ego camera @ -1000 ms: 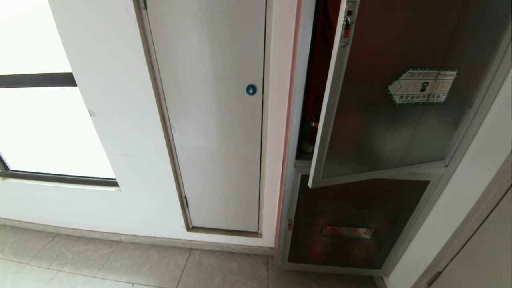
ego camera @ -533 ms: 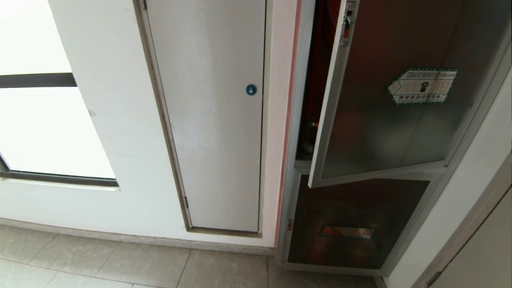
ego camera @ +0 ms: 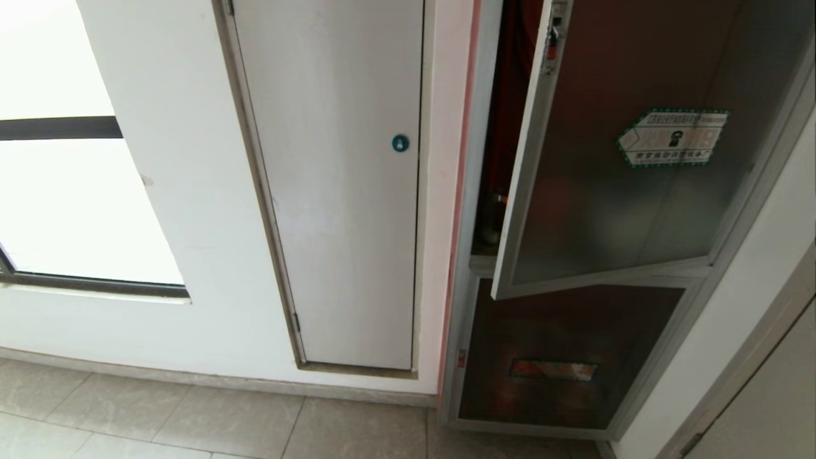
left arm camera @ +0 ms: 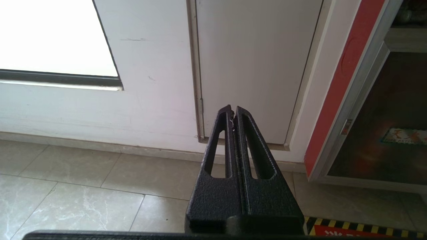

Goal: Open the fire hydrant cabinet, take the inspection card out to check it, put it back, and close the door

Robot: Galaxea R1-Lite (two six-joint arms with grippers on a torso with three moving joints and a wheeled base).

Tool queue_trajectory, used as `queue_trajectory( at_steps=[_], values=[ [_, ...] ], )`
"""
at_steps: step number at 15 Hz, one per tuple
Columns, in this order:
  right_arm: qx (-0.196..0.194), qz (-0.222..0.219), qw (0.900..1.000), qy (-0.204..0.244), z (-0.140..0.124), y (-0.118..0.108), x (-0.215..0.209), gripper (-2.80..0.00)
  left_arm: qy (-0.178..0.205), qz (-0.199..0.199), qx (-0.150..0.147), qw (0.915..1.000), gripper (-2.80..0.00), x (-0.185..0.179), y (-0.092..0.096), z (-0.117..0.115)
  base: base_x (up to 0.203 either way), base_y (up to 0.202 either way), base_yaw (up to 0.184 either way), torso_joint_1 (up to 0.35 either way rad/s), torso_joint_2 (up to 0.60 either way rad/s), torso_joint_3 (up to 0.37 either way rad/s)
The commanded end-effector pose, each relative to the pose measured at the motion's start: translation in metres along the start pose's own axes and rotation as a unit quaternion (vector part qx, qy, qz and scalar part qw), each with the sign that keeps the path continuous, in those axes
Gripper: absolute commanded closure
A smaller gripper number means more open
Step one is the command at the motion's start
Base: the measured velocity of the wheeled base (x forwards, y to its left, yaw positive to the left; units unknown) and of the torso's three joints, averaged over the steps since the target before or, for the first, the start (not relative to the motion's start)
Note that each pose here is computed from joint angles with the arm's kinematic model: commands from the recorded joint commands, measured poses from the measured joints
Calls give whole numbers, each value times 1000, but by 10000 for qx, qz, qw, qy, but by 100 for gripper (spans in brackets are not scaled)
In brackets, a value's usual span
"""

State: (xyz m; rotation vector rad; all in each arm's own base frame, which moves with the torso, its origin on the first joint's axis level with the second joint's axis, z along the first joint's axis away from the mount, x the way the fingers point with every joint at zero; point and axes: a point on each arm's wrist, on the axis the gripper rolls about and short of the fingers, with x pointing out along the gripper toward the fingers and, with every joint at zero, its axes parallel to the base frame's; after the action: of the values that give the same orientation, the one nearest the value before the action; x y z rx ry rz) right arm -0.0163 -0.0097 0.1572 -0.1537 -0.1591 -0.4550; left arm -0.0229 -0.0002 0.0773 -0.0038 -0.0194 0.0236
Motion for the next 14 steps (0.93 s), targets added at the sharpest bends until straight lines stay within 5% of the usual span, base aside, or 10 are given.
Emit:
queue_trajectory(
  at_steps=[1,6,10,14],
  values=[
    [240,538,9981,-166,-14,0,-12,0,35,5,-3,10000,0,1,0,-2,0,0,0,0,0,0],
    [319,1643,9857,215,-61,9,-24,0,35,5,-3,10000,0,1,0,-2,0,0,0,0,0,0],
    [471,2207,9735,382,-70,13,-24,0,35,5,-3,10000,0,1,0,-2,0,0,0,0,0,0],
    [612,2308,9681,764,-77,15,-25,0,35,5,-3,10000,0,1,0,-2,0,0,0,0,0,0]
  ],
)
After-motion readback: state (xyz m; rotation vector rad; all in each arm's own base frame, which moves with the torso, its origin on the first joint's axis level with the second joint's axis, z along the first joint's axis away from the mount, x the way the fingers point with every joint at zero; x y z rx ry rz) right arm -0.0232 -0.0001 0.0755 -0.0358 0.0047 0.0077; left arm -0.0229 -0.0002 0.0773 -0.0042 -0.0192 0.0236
